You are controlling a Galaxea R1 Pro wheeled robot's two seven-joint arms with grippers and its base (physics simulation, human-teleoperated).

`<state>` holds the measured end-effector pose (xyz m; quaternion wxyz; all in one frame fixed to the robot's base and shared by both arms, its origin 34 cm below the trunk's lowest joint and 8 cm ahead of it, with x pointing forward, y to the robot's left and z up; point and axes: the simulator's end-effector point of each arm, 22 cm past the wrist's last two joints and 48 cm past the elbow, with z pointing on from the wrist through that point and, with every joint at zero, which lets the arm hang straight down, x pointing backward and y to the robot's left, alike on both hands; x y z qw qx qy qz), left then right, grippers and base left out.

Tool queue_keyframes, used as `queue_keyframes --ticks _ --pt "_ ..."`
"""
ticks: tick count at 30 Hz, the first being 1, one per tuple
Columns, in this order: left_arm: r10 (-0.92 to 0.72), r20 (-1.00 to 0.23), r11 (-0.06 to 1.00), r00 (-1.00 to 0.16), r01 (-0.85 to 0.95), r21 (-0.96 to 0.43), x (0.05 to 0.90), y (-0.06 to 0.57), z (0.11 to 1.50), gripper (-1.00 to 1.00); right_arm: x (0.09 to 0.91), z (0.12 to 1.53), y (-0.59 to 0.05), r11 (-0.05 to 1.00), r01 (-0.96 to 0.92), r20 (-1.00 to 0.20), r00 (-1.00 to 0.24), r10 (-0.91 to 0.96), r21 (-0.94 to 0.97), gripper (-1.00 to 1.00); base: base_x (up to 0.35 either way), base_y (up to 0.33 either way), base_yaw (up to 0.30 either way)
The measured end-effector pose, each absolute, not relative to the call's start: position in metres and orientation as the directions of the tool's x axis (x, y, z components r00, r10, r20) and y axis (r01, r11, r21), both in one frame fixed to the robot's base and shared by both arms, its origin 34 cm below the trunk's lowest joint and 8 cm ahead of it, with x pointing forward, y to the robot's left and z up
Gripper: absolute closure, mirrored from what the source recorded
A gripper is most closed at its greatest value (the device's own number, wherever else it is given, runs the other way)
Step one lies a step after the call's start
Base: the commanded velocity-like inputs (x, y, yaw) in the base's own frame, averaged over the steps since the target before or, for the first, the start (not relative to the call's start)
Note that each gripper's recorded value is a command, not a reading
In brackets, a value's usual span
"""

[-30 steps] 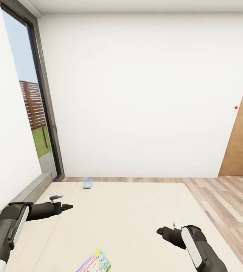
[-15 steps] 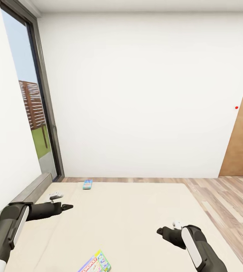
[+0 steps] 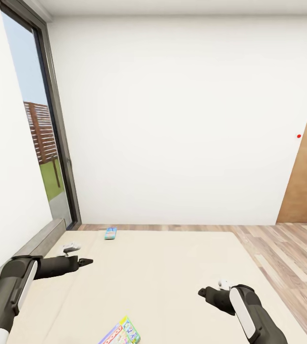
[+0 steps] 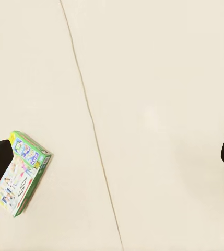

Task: Put all the toys in the child's room - the three board games (two on the bed and one on the table), the two jigsaw puzzles on the table, and the tennis ball on the table - inside the toy box on the table in the child's room.

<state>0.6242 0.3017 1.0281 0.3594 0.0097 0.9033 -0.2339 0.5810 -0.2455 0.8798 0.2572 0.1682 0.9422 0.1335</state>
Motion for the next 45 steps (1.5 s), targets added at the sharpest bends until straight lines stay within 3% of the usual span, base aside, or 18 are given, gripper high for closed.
queue_keyframes --ticks 14,23,45 --pt "-0.182 -0.562 0.919 -0.807 0.064 -0.389 0.621 0.302 0.973 -1.0 0.579 0.878 -0.246 0.91 0.247 -0.43 -0.819 0.379 0.333 -1.0 0.0 0.0 0.0" --pt "-0.201 -0.52 0.953 -0.83 -0.043 -0.299 0.656 0.299 0.95 -1.0 0.579 0.877 -0.249 0.914 0.244 -0.431 -0.822 0.372 0.323 -1.0 0.0 0.0 0.0" --pt "-0.188 -0.547 0.978 -0.816 -0.101 -0.184 0.699 0.292 0.915 -1.0 0.594 1.0 -0.219 0.884 0.003 -0.601 -0.732 0.321 0.468 -1.0 0.0 0.0 0.0"
